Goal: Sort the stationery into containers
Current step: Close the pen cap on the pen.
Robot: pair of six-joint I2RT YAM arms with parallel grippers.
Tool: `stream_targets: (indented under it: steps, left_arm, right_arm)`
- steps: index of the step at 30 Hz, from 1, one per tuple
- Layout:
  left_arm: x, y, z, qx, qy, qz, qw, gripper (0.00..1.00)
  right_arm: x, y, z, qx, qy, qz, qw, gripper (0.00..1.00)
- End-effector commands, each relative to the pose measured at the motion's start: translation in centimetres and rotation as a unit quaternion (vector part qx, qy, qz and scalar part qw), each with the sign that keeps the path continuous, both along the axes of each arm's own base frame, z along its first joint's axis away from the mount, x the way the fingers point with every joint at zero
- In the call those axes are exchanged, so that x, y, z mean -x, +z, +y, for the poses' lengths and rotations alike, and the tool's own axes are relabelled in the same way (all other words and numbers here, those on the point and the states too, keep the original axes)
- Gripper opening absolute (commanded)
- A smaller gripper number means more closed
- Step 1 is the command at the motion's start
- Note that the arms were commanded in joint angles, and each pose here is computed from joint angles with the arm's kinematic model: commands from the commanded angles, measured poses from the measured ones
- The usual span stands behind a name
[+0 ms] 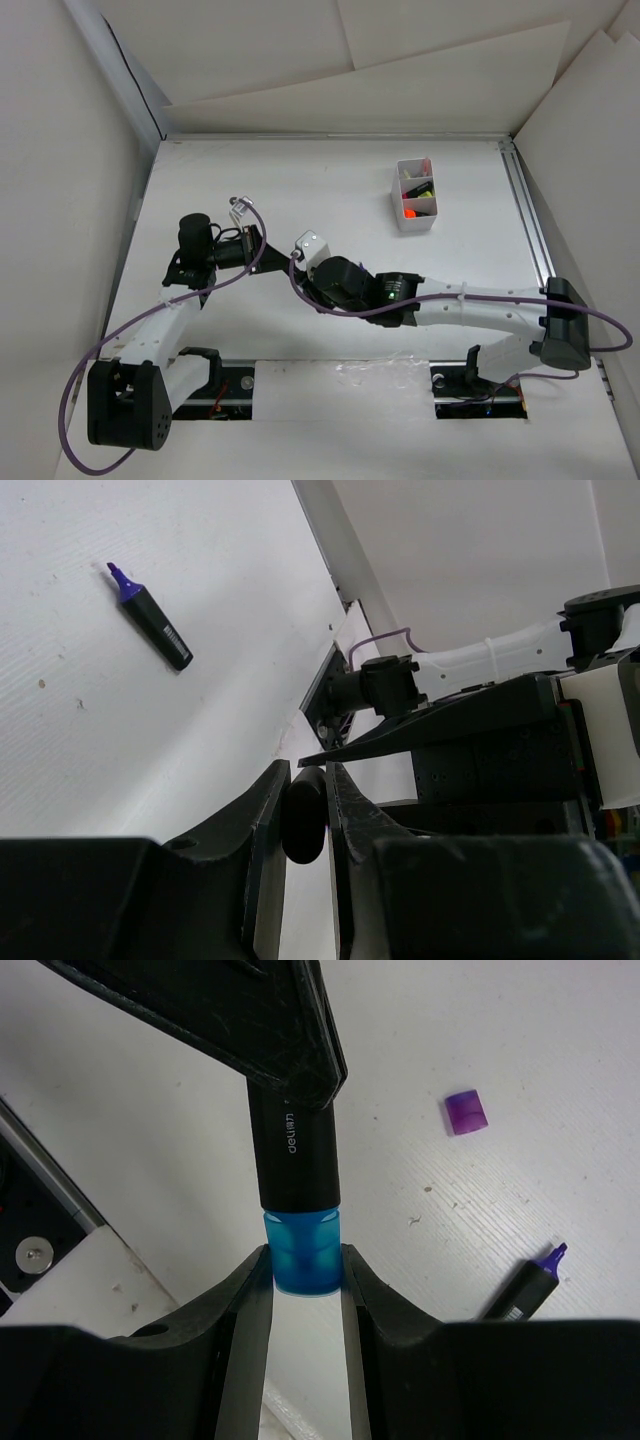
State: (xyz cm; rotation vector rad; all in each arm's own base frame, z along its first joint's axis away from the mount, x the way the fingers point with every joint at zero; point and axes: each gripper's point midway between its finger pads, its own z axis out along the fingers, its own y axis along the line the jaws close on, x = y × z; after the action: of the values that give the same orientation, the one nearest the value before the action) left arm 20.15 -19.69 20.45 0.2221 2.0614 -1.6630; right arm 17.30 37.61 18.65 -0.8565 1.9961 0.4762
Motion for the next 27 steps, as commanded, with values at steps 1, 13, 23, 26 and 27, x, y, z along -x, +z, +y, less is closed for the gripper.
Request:
stream_targets:
  steps: [1,13,23,26,27]
  left_arm:
    - [1.1,0.2,-0.2,0.01,-0.028,-0.011,0.999,0.02]
    - [1.3,0.2,-0.2,0.01,-0.028,-0.016,0.999,0.01]
    - [1.9,-0.2,-0.6,0.011,-0.033,-0.004,0.999,0.01]
    - [1.9,-0.4,-0.6,0.017,-0.031,-0.004,0.999,0.01]
    - [1.8,0.2,-0.6,0.022,-0.03,-0.013,0.999,0.01]
  right_arm:
    - [-1.1,5.2,0.8,-0.094,-0.022,-0.033,0.995,0.15]
    - [-1.1,6.1,1.3,-0.111,-0.018,-0.035,0.993,0.14]
    - [-1.7,8.0,1.9,-0.128,-0.023,-0.053,0.99,0.12]
    - [-2.0,8.9,2.0,-0.143,-0.035,-0.058,0.987,0.12]
    - [-2.1,9.2,2.1,-0.149,-0.035,-0.059,0.986,0.12]
